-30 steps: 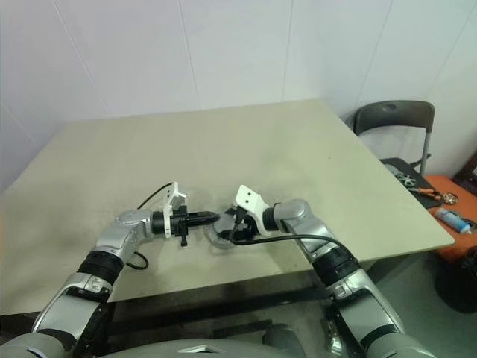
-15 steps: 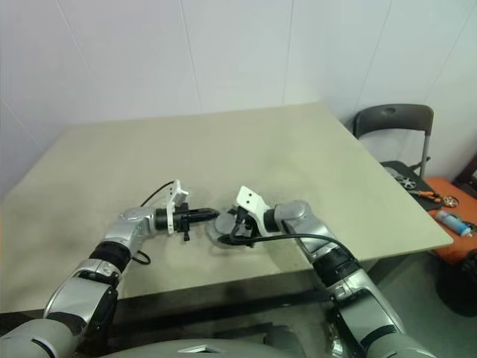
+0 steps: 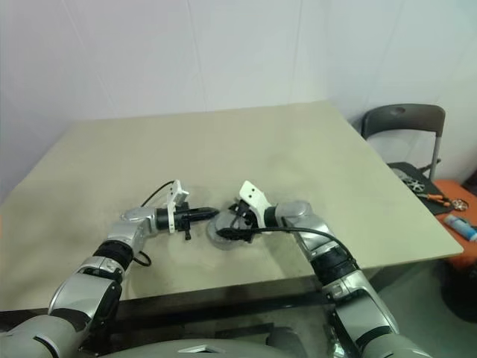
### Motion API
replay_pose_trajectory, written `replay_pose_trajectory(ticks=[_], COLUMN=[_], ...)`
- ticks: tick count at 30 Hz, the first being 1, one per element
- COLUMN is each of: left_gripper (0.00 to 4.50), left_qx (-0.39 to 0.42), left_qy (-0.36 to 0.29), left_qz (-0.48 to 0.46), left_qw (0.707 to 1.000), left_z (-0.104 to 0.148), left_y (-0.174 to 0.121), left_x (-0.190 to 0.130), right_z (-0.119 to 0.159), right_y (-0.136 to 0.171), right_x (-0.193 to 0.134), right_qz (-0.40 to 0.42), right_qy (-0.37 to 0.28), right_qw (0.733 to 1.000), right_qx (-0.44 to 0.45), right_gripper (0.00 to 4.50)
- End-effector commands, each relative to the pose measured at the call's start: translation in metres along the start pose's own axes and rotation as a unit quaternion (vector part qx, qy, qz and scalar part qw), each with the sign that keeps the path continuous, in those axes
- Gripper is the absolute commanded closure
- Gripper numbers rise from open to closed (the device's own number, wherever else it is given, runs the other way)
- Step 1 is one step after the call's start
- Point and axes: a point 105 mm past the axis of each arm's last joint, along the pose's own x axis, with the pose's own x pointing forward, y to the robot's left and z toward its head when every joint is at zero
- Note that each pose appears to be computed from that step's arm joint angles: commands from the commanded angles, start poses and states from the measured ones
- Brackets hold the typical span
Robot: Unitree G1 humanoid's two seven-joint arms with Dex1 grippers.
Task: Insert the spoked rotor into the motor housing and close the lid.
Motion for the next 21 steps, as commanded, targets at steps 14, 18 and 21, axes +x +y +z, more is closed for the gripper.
replay_pose_trajectory(ticks=[14, 18, 21], left_gripper=[4.50, 4.50, 4.50], left_qx=[-0.103, -0.101, -0.100], left_qy=[0.062, 0.033, -0.014], left_qz=[0.001, -0.012, 0.008], left_qw=[0.993, 0.994, 0.995], left_z=[-0.044, -0.027, 0.000], left_y=[0.002, -0.001, 0.004], left_x=[-0.044, -0.046, -0.045], right_z=[-0.045, -0.047, -0.047], right_y=[-0.002, -0.003, -0.003], right_x=[0.000, 0.000, 0.000], right_qz=[-0.022, -0.022, -0.021], right_qy=[0.072, 0.076, 0.078], right_qw=[0.996, 0.996, 0.996], right_qx=[0.042, 0.039, 0.038], right_gripper=[0.03, 0.03, 0.03])
